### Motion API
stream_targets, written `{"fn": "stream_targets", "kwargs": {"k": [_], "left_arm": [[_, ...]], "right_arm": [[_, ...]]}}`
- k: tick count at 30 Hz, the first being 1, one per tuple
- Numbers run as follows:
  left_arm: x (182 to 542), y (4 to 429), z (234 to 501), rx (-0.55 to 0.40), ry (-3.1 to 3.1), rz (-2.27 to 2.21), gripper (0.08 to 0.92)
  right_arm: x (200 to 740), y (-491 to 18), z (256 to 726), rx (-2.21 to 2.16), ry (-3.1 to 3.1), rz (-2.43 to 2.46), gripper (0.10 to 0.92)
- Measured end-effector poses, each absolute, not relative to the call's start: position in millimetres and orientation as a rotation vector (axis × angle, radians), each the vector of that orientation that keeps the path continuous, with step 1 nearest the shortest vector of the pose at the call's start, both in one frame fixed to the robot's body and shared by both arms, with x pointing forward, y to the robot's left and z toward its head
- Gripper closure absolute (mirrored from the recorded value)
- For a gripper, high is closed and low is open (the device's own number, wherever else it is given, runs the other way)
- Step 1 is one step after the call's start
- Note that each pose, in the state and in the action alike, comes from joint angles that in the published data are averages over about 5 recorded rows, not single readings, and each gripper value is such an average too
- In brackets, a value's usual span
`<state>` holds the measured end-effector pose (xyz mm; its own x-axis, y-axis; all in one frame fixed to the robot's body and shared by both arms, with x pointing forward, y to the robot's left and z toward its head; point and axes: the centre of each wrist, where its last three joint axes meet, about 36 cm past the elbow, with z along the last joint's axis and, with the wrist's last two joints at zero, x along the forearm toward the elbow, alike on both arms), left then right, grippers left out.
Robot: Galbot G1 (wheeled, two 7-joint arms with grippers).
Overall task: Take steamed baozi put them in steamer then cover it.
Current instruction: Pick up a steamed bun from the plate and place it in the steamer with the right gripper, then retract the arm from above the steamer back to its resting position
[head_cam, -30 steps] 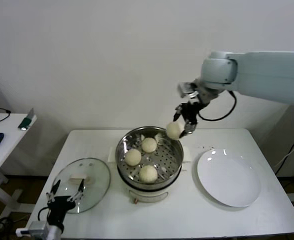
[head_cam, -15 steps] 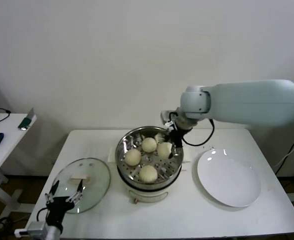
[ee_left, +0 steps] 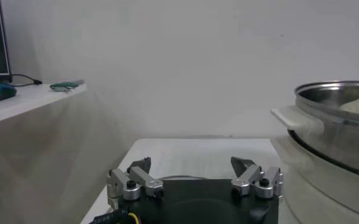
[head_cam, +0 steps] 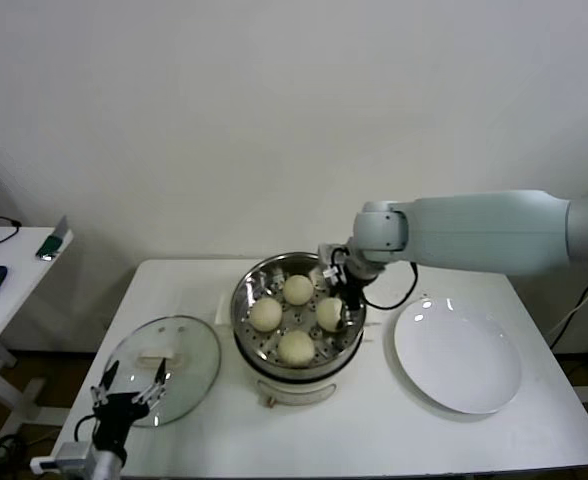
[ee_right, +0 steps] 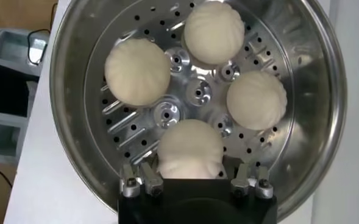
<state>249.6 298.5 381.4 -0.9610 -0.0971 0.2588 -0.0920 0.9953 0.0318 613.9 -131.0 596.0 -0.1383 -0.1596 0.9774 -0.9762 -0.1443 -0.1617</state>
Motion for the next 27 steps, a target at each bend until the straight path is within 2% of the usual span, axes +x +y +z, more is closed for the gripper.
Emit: {"fn": "stream_targets", "kwargs": {"k": [9, 19, 27], "left_arm": [[249.5, 298.2, 382.1, 0.140, -2.877, -0.026, 0.177], [251.2, 296.0, 386.9, 0.137, -2.879, -0.014, 0.177], [251.8, 298.2, 387.2, 0.137, -2.873, -0.024, 0.177]], "right_arm": [[617.0, -131.7, 596.1, 1.361, -1.367, 1.378, 0.209], [624.2, -145.1, 642.9, 1.420, -1.449, 1.345, 0.199], [622.3, -185.2, 682.8, 1.422, -1.673, 1.243, 0.200]]}}
